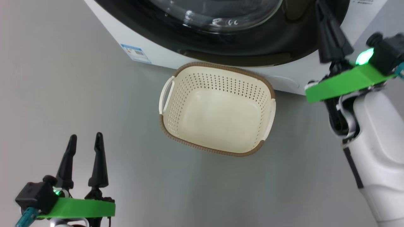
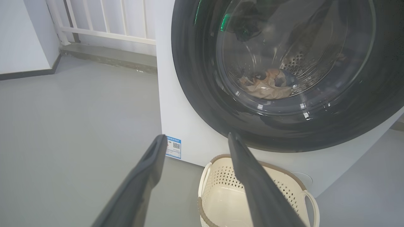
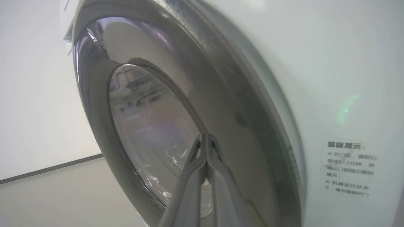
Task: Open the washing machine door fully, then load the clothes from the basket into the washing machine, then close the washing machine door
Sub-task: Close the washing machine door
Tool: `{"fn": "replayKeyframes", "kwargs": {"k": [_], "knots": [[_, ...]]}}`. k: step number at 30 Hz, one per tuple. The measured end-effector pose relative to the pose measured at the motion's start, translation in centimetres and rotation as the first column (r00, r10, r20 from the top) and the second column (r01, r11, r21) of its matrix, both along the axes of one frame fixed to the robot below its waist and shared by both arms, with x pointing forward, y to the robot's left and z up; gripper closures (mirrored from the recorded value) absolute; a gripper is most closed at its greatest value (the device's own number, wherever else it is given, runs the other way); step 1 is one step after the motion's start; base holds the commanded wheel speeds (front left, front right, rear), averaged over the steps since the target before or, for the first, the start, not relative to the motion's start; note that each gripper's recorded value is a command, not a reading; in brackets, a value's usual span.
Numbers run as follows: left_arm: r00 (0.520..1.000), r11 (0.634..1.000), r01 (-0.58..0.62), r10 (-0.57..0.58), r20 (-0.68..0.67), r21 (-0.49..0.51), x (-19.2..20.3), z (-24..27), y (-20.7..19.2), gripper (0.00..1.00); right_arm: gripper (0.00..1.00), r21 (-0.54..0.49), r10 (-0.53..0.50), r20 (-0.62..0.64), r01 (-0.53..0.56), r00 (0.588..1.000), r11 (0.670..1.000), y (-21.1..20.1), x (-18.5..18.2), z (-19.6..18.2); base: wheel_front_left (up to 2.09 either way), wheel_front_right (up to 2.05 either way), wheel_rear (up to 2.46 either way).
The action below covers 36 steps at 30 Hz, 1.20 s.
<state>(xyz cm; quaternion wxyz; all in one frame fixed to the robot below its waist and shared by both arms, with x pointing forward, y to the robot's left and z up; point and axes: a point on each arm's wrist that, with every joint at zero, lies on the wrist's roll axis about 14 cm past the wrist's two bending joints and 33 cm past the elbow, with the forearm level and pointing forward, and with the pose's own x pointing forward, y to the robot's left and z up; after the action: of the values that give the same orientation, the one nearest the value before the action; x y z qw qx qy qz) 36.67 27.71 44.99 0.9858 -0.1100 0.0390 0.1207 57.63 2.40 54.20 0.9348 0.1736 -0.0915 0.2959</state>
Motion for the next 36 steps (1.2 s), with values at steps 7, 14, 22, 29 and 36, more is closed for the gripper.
{"fn": "replayKeyframes", "kwargs": {"k": [7,14,22,29,36], "knots": [[1.0,1.0,0.0,0.0,0.03,-0.009,-0.5,0.9,0.0,0.0,0.0,-0.023,-0.001,-0.07,-0.001,0.998,1.0,-1.0,-3.3,-1.8,0.0,0.0,0.0],[0.999,1.0,0.022,-0.022,0.046,-0.009,-0.8,1.3,-0.4,0.0,0.0,-0.034,-0.053,-0.126,0.049,0.991,0.998,-3.2,-5.9,-3.0,0.0,0.0,0.0],[0.996,0.997,0.08,-0.08,0.049,-0.011,-0.7,1.3,-1.7,0.0,0.0,-0.061,-0.167,-0.197,0.158,0.966,0.986,-7.9,-8.9,-4.9,0.0,0.0,0.0],[0.985,0.987,0.159,-0.159,0.069,-0.001,0.6,1.9,-3.6,0.0,0.0,-0.091,-0.264,-0.232,0.249,0.936,0.964,-11.9,-11.2,-6.0,0.0,0.0,0.0],[0.973,0.976,0.216,-0.216,0.082,0.011,1.6,2.3,-4.9,0.0,0.0,-0.113,-0.338,-0.25,0.319,0.907,0.941,-15.0,-13.4,-6.6,0.0,0.0,0.0]]}}
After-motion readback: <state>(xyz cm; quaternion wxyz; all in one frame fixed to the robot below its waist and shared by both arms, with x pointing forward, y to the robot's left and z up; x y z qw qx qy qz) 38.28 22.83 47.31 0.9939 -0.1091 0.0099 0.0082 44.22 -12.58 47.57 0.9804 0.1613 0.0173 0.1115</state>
